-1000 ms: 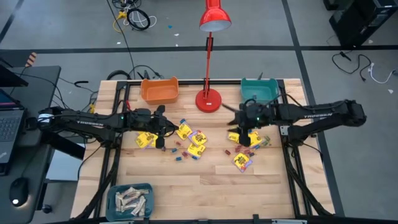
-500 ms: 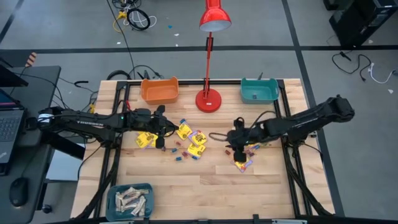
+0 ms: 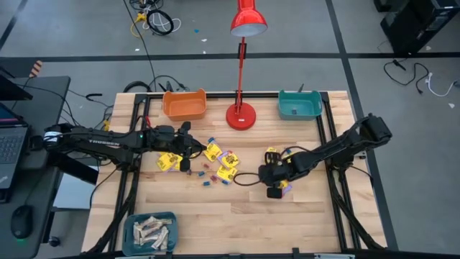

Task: Sort candy
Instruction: Put the small red candy into the green bin

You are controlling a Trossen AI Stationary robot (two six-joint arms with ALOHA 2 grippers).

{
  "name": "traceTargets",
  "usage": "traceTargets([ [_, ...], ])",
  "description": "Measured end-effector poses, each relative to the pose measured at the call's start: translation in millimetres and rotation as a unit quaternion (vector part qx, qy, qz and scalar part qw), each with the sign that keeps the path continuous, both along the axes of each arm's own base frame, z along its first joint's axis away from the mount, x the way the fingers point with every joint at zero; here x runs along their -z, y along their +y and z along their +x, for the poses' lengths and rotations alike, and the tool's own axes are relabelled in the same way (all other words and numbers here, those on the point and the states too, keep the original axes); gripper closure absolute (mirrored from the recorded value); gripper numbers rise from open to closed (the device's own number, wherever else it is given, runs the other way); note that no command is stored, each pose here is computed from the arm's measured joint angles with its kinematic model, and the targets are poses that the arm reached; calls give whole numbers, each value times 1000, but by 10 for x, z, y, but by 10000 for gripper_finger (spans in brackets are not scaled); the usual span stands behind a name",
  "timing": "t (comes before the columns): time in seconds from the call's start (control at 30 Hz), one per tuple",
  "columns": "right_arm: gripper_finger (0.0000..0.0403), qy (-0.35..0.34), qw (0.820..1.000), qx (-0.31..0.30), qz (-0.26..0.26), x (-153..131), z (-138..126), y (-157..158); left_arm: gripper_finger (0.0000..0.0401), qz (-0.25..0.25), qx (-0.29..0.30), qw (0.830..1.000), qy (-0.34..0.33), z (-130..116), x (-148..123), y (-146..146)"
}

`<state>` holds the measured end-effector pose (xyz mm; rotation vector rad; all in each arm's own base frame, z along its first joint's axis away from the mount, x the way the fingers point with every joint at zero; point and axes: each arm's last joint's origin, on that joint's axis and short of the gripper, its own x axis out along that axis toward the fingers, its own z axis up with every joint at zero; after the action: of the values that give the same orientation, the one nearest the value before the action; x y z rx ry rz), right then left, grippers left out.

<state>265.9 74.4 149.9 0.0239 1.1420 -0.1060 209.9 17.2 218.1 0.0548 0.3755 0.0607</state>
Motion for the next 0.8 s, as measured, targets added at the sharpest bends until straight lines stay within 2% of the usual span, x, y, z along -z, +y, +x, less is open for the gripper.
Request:
traceTargets([
  [0.3,272,28,1000,2,-8,172,31,15,378,0,0,1000,0,0,1,0],
  [0.8,279,28,1000,14,-3,177,31,15,378,0,0,1000,0,0,1,0],
])
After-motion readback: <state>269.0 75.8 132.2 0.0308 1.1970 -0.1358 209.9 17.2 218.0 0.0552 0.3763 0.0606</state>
